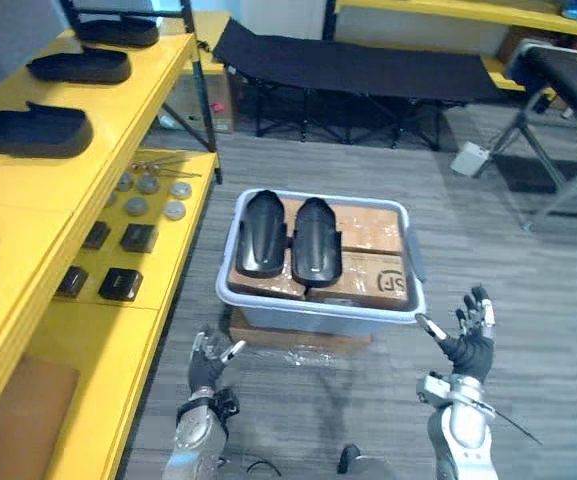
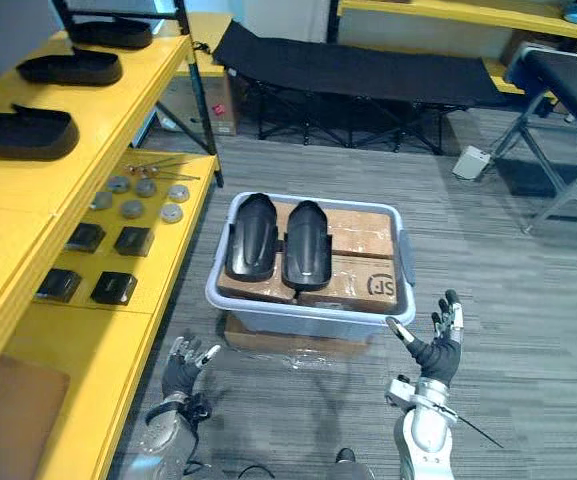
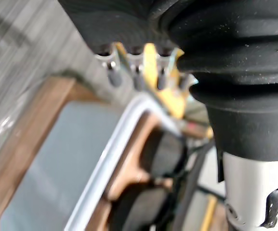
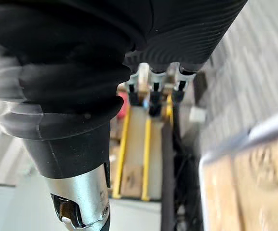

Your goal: Walk over and take plastic housings, then place them on the shelf

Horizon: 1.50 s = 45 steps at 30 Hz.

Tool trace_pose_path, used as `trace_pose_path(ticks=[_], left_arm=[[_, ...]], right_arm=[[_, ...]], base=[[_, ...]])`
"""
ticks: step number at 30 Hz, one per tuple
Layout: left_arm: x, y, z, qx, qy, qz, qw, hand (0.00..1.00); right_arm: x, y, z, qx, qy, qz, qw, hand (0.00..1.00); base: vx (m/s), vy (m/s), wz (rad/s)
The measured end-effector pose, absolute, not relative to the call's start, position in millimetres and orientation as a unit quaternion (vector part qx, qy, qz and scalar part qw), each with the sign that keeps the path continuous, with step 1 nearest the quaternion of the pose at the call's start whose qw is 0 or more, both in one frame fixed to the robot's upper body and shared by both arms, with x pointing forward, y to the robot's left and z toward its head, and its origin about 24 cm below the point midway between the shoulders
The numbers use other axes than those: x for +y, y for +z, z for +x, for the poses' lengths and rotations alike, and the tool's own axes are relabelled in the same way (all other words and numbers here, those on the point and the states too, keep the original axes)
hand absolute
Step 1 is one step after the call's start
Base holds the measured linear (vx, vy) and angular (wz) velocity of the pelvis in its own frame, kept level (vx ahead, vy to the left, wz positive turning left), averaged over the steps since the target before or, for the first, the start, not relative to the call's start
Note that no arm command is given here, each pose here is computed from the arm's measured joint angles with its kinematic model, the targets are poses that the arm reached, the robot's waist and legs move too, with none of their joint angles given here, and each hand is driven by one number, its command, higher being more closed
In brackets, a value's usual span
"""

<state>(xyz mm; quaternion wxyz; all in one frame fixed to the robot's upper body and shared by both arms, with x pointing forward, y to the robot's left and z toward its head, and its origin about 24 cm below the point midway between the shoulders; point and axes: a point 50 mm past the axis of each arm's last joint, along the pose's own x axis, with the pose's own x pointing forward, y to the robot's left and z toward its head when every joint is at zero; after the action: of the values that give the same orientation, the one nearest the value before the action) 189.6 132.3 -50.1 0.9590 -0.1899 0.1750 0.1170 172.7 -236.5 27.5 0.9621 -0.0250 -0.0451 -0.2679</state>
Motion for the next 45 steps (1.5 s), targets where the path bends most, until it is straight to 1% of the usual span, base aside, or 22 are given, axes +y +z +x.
trace_pose_path(ticks=[1,5,7,10,12,15,18,20,21,24,26,28,31,35,36,38,40,43,45], left_arm=[[130,-50,189,0.175,0.106,-0.192,0.960,0.00],[134,-50,185,0.171,0.102,-0.192,0.961,0.00],[139,-51,183,0.175,0.092,-0.179,0.964,0.00],[142,-51,183,0.176,0.066,-0.151,0.971,0.00],[142,-50,184,0.172,0.054,-0.135,0.974,0.00],[142,-37,194,0.142,0.046,-0.137,0.979,0.00],[142,-24,209,0.111,0.034,-0.137,0.984,0.00],[143,-22,210,0.107,0.033,-0.138,0.984,0.00],[143,-24,208,0.110,0.034,-0.137,0.984,0.00],[142,-30,204,0.122,0.029,-0.135,0.983,0.00],[139,-39,200,0.143,0.021,-0.136,0.980,0.00],[132,-43,197,0.154,0.009,-0.150,0.977,0.00],[125,-43,196,0.151,-0.001,-0.165,0.975,0.00],[124,-49,194,0.162,0.003,-0.170,0.972,0.00],[120,-49,194,0.166,-0.003,-0.181,0.969,0.00],[115,-51,193,0.172,-0.006,-0.185,0.967,0.00],[110,-56,191,0.186,-0.007,-0.188,0.964,0.00],[105,-60,188,0.199,-0.005,-0.196,0.960,0.00],[104,-59,191,0.198,-0.003,-0.200,0.960,0.00]], right_arm=[[-246,28,171,-0.041,-0.275,-0.016,0.960,0.00],[-257,22,175,-0.025,-0.271,-0.012,0.962,0.00],[-257,13,188,-0.004,-0.270,-0.007,0.963,0.00],[-260,-7,218,0.054,-0.272,0.010,0.961,0.00],[-265,-1,237,0.048,-0.272,0.017,0.961,0.00],[-284,35,284,0.012,-0.273,0.014,0.962,0.00],[-304,71,317,-0.010,-0.289,0.028,0.957,0.00],[-313,90,328,-0.022,-0.297,0.026,0.954,0.00],[-320,107,337,-0.035,-0.301,0.016,0.953,0.00],[-329,129,347,-0.041,-0.307,-0.010,0.951,0.00],[-337,155,356,-0.044,-0.316,-0.032,0.947,0.00],[-348,177,358,-0.049,-0.337,-0.034,0.940,0.00],[-355,198,362,-0.040,-0.347,-0.046,0.936,0.00],[-360,194,362,0.003,-0.358,-0.053,0.932,0.00],[-372,194,356,0.023,-0.378,-0.055,0.924,0.00],[-380,204,352,0.030,-0.394,-0.050,0.917,0.00],[-383,212,351,0.035,-0.409,-0.044,0.911,0.00],[-390,207,346,0.062,-0.433,-0.040,0.898,0.00],[-398,213,340,0.059,-0.449,-0.041,0.891,0.00]], base=[[-0.11,-0.043,-0.13],[-0.10,0.043,-0.24],[-0.12,0.100,-0.33],[-0.15,0.111,-0.01],[-0.13,0.084,0.22],[-0.14,0.065,0.34],[-0.15,0.018,0.50],[-0.11,0.006,0.33],[-0.10,0.012,0.24],[-0.08,0.026,0.24],[-0.09,0.063,0.20],[-0.08,0.076,0.15],[-0.10,0.101,0.05],[-0.06,0.072,0.06],[-0.05,0.063,0.18],[-0.07,0.072,0.14],[-0.10,0.092,-0.02],[-0.06,0.062,0.00],[-0.08,0.076,0.04]])
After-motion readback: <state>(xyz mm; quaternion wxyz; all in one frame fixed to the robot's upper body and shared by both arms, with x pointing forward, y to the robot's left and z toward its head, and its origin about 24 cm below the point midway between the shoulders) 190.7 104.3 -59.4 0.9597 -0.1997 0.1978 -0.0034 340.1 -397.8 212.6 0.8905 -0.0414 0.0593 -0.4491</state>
